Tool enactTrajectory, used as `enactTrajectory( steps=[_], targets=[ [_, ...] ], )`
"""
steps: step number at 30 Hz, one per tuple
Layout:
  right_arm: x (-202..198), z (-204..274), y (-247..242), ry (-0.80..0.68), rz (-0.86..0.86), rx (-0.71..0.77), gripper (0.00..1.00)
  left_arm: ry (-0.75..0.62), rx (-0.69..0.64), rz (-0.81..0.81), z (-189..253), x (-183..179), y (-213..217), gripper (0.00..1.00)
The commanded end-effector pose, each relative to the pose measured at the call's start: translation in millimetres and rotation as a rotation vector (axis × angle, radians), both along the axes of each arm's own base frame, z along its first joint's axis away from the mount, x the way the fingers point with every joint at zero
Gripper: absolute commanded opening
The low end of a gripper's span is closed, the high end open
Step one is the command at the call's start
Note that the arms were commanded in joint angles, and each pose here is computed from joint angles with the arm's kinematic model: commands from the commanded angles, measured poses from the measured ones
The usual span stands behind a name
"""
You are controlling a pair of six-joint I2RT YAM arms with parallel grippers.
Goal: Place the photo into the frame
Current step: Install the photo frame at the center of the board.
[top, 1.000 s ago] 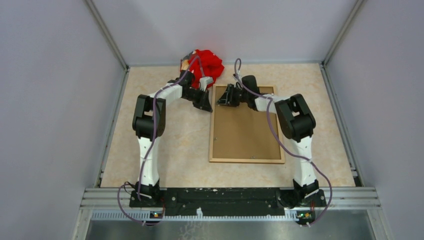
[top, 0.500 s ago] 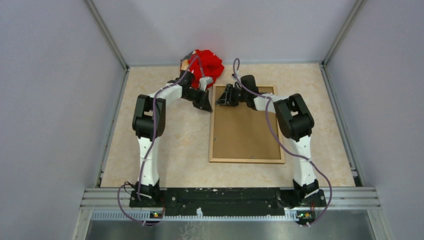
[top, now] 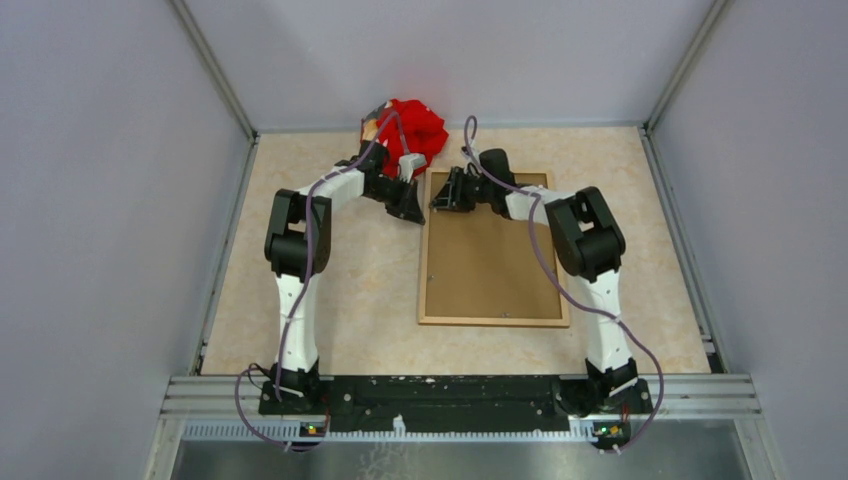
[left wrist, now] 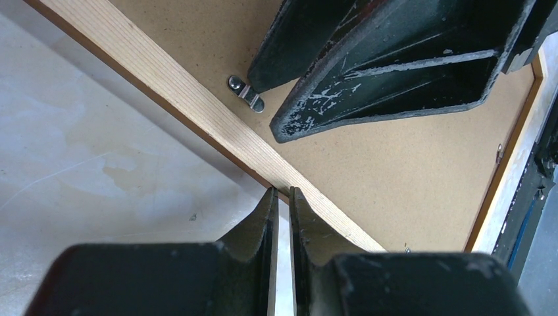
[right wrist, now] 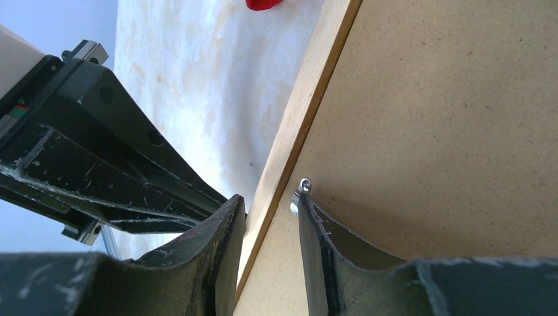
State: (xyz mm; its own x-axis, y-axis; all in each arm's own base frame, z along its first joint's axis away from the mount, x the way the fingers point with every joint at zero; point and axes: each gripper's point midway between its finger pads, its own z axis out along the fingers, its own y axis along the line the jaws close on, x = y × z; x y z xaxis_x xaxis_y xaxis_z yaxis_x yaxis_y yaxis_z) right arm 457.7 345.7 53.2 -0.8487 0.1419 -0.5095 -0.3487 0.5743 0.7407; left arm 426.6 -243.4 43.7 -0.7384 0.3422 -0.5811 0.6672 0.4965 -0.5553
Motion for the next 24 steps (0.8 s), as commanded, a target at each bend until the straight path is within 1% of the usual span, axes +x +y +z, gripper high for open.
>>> enactTrajectory(
  steps=[1,13,24],
  targets=[
    [8,-1,10,-0.021,-0.003,-0.002,0.37,0.002,0.004,-0.035,-3,-12,-4,0.15],
    [-2,-3,19,0.002,-0.034,0.048,0.36,-0.005,0.002,-0.036,-1,-11,-4,0.15],
    [0,-5,21,-0.004,-0.097,0.036,0.36,-0.005,0.001,-0.040,1,-12,-4,0.15]
  ],
)
